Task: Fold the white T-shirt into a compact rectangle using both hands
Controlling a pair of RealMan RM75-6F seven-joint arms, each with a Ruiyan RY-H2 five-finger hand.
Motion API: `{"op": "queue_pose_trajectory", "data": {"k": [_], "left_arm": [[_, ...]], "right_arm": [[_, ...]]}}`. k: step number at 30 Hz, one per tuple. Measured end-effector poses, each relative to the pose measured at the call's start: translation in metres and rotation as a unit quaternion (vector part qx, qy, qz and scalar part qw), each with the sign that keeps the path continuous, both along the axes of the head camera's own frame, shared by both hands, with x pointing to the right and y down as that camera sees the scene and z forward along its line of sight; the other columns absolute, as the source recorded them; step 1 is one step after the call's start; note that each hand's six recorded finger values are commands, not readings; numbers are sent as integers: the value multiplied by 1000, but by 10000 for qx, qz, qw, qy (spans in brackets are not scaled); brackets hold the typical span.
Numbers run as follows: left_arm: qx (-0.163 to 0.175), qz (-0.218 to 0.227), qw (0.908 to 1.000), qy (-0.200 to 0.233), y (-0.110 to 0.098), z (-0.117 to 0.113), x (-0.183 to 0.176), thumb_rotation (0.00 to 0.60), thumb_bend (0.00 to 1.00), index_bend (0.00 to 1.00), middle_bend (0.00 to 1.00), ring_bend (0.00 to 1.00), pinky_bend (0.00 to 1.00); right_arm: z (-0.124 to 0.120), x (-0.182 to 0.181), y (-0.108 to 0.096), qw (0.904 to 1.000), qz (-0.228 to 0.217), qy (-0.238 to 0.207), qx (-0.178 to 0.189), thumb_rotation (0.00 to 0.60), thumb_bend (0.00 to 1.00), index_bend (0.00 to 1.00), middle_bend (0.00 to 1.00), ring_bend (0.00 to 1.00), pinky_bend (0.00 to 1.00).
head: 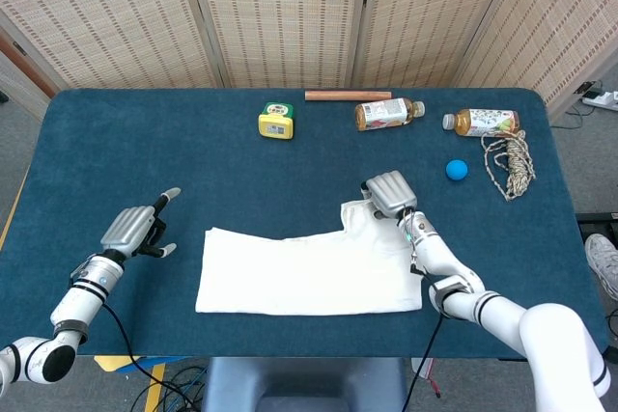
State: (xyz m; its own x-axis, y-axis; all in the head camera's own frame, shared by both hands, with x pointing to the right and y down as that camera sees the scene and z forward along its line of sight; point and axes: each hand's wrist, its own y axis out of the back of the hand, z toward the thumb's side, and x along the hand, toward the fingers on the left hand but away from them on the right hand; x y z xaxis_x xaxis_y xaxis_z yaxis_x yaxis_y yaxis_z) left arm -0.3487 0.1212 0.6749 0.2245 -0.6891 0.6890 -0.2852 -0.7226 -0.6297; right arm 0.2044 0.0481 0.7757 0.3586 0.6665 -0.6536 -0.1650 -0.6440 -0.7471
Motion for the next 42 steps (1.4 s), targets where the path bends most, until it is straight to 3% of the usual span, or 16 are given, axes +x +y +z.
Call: {"op": "queue_pose_trajectory", "data": {"k": [9, 19, 26, 36, 38, 42], "left_arm": [[38, 18, 10000, 44, -2, -2, 3, 600, 292, 0, 889, 855, 974], [12, 57, 10000, 66, 0, 0, 5, 600, 292, 0, 889, 855, 973], [-15, 71, 10000, 68, 2, 1, 6, 600, 292, 0, 888, 855, 973], [-38, 73, 10000, 53, 3, 2, 6, 600, 292, 0, 889, 855, 973], [-43, 76, 9999, 54, 3, 3, 6, 600, 292, 0, 889, 855, 973], [-49, 73, 9999, 53, 4, 3, 6, 600, 292, 0, 888, 855, 974]], "right_arm": [[-30, 8, 18, 9991, -82, -397, 152, 600, 661, 691, 950, 976, 1000], [-68, 28, 67, 9972, -120, -666, 321, 600, 673, 694, 953, 979, 1000], [-67, 38, 103, 9978, -231, -587, 202, 600, 673, 694, 953, 979, 1000], [-59, 45, 126, 9980, -342, -522, 116, 600, 661, 694, 953, 979, 1000], [-57, 47, 130, 9980, -377, -494, 70, 600, 625, 666, 953, 979, 1000], [-58, 48, 135, 9979, -424, -495, 39, 600, 470, 479, 953, 979, 1000]]}}
